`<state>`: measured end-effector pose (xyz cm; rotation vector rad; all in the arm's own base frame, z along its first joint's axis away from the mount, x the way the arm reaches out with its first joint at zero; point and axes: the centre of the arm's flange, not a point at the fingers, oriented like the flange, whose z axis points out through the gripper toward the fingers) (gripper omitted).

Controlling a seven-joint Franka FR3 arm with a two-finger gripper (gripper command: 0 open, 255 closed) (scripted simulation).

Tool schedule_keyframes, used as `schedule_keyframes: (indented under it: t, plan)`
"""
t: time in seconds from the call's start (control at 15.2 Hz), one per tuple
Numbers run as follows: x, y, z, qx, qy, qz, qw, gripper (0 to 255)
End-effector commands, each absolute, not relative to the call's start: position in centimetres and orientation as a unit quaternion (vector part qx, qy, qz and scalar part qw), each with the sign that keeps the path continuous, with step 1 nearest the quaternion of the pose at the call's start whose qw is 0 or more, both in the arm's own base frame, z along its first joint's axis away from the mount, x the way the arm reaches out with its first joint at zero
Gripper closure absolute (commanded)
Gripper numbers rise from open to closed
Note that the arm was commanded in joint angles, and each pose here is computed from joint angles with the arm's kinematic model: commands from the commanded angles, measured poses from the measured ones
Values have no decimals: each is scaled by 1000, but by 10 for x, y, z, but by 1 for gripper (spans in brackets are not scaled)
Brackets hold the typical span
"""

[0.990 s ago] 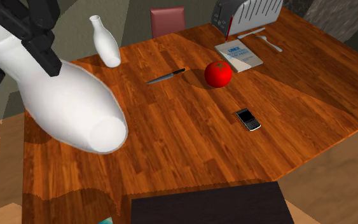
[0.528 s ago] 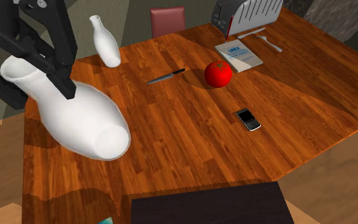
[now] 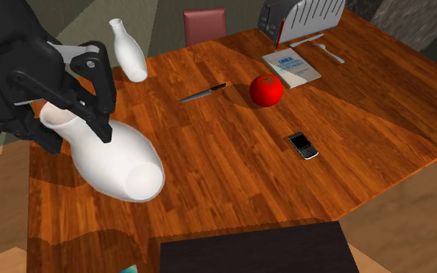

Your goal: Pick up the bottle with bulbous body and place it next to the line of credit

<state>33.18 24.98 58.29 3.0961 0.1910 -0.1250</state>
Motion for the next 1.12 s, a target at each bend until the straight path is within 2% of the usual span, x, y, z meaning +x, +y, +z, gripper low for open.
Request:
schedule_keyframes:
  t: [0.0,1.06]
  plan:
    - [331,249,573,997,61,-40,18,255]
    - [331,249,488,997,61,-40,18,255]
